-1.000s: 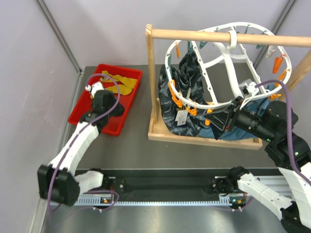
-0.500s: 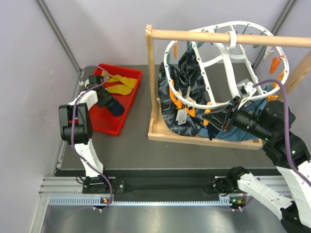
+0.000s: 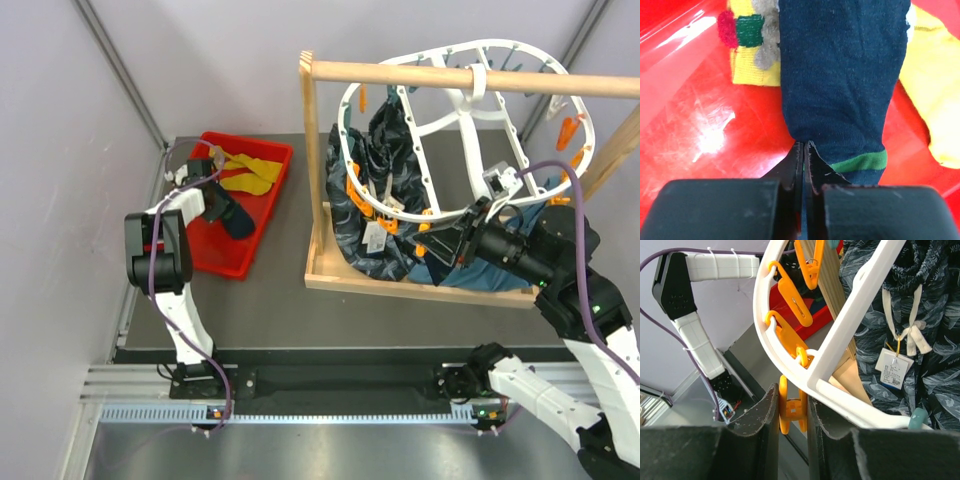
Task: Clip the socks to the hanger
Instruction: Pick up the sock from the bin.
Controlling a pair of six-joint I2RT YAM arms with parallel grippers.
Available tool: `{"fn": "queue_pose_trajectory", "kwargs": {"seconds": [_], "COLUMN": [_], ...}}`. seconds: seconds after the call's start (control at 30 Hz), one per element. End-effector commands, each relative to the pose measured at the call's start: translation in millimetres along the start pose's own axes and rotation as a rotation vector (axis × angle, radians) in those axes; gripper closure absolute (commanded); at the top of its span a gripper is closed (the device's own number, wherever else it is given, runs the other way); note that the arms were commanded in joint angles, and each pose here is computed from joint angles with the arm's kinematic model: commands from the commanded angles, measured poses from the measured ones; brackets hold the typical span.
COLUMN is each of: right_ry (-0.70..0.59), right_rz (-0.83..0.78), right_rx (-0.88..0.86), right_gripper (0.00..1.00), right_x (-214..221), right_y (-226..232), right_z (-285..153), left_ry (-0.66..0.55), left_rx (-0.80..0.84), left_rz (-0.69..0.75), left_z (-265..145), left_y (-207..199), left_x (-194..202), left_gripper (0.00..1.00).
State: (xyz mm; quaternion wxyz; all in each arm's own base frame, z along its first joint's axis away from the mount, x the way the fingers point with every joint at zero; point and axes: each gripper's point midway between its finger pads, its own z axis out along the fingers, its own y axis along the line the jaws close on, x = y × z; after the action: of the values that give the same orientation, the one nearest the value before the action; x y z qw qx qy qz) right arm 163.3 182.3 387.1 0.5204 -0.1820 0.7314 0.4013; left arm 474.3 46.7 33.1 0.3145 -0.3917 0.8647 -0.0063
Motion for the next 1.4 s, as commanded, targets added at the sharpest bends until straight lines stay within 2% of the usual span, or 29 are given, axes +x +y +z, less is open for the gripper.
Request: {"fn": "queue_pose_trajectory", "kwargs": {"seconds": [0.0,0.17,0.37,0.47,0.63,0.77,0.83,0.87,0.97,1.07,1.37], "right_ry": [0.008,0.021,0.037,0.046,0.049,0.053,0.059,0.059,0.062,0.061,0.068], "right_rz": [0.001,-0.005,-0.011,-0.011,-0.009,-0.002,-0.001,-0.003,-0.007,-0.008,-0.002], "right_rx": [-0.032,-0.04,-0.053,-0.054,-0.058,-0.066,-0.066,-0.066,-0.063,-0.065,-0.061], "right_gripper": [1.0,1.0,1.0,1.0,1.0,1.0,1.0,1.0,1.0,1.0,1.0], "right_x": [-1,1,5,7,10,13,14,14,14,14,16], "right_y": [4,4,2,1,0,0,0,0,-1,-1,-1], "right_z": [6,9,15,18,20,20,21,21,21,21,20], "left_ry": [-0.014,-0.072,-0.246,-0.26,-0.138,-0.045,-0.021,-0.013,-0.028,-0.068,-0.156], "left_rx": [-0.034,-0.001,0.107,0.166,0.266,0.238,0.218,0.207,0.211,0.199,0.006], "left_rz": [0.032,0.06,0.082,0.1,0.087,0.067,0.057,0.052,0.039,0.033,-0.043], "left_z": [-10,-43,-121,-138,-137,-118,-113,-112,-114,-115,-96], "left_y": [13,16,14,10,0,16,21,23,20,17,32], "left_x": [0,-10,-43,-42,-9,24,32,33,28,14,-26], "left_gripper": [1.0,1.0,1.0,1.0,1.0,1.0,0.92,0.76,0.59,0.59,0.54]}}
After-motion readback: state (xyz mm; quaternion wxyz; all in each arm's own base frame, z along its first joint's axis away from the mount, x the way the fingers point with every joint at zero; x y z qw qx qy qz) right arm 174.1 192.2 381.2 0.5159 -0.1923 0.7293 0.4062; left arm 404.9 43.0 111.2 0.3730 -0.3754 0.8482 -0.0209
